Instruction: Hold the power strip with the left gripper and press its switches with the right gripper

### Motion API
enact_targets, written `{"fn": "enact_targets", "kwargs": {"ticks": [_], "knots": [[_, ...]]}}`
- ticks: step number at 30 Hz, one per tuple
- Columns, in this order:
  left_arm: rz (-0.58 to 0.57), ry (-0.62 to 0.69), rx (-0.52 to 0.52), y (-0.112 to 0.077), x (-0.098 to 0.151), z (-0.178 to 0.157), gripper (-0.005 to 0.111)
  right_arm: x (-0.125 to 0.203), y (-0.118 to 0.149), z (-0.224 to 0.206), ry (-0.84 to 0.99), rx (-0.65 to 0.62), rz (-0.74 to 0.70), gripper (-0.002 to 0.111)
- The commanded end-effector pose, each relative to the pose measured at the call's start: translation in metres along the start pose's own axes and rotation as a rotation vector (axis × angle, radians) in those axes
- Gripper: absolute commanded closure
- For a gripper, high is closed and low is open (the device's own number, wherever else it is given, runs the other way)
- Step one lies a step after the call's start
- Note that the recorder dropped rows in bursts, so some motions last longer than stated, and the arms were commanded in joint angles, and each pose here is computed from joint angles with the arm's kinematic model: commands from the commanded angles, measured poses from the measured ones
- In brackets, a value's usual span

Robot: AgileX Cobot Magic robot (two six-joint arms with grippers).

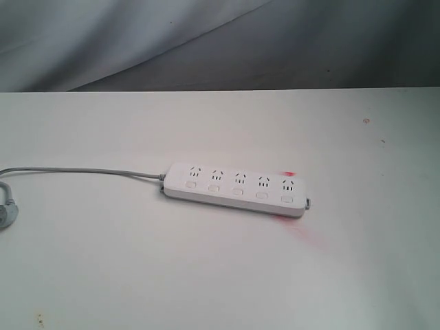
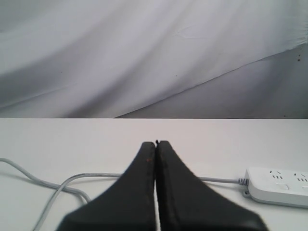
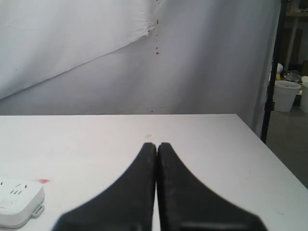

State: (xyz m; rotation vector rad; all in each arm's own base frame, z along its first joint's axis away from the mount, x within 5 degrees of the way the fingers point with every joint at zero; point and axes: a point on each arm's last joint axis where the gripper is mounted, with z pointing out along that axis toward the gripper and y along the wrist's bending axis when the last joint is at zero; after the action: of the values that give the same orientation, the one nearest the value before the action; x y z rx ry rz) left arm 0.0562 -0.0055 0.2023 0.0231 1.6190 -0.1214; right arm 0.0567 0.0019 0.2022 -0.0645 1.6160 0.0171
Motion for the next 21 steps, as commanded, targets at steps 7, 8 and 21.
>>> {"fn": "enact_targets", "kwargs": {"ticks": [7, 8, 21], "knots": [[0.003, 0.002, 0.000, 0.0001, 0.0015, -0.0001, 0.107, 0.0017, -0.0002, -0.0003, 0.006, 0.001, -0.021, 0.108], [0.003, 0.002, 0.000, 0.0001, 0.0015, -0.0001, 0.107, 0.0017, -0.0002, -0.0003, 0.006, 0.001, -0.021, 0.108], [0.003, 0.002, 0.000, 0.0001, 0.0015, -0.0001, 0.107, 0.0015, 0.0024, -0.0003, 0.003, -0.027, -0.053, 0.108]]}}
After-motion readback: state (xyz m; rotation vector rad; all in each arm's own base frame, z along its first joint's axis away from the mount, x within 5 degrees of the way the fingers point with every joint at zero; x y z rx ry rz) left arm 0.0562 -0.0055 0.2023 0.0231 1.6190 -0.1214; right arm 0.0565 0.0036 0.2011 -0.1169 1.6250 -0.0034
